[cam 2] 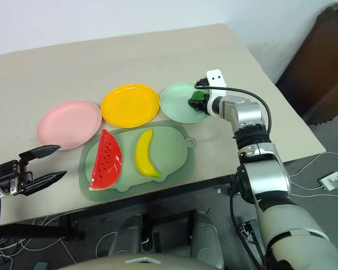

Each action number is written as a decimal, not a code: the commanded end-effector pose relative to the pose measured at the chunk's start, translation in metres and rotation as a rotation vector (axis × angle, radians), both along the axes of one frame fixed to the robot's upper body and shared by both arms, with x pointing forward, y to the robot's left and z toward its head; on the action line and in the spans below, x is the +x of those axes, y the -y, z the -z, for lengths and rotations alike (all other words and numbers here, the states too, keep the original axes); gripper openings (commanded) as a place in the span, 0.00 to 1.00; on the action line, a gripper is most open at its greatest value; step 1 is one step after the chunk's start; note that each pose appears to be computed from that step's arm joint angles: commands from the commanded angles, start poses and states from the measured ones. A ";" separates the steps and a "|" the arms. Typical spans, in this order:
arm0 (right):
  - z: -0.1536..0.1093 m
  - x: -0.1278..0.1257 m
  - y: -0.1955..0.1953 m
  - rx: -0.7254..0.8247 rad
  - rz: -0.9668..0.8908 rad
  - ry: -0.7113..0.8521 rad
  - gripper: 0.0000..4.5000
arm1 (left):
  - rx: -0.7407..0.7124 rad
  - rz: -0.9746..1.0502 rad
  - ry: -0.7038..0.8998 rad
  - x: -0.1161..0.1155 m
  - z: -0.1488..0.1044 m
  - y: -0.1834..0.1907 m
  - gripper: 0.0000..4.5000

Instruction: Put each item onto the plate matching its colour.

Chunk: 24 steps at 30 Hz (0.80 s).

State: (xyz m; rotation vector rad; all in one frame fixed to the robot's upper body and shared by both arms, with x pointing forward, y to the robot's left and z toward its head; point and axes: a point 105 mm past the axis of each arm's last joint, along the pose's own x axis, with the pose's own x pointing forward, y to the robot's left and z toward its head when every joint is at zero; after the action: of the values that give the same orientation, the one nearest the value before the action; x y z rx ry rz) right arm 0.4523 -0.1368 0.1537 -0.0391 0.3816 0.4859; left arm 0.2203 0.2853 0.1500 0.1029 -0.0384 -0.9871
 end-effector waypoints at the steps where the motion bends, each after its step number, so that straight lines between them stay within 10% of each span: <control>1: -0.031 0.003 -0.011 0.016 -0.060 0.088 0.95 | 0.023 0.004 0.056 -0.001 -0.021 -0.002 1.00; 14: -0.089 -0.072 -0.057 0.041 -0.318 0.129 1.00 | 0.124 0.114 0.093 0.003 -0.066 0.000 1.00; 24: -0.040 -0.131 -0.122 0.154 -0.451 -0.236 1.00 | 0.243 0.208 0.067 0.014 -0.091 0.002 1.00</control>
State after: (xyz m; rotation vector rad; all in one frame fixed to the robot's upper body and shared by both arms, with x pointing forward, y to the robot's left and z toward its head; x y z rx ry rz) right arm 0.3210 -0.0131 0.1930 0.0558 0.5678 0.9888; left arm 0.2335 0.2825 0.2357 0.3405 0.0182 -1.1897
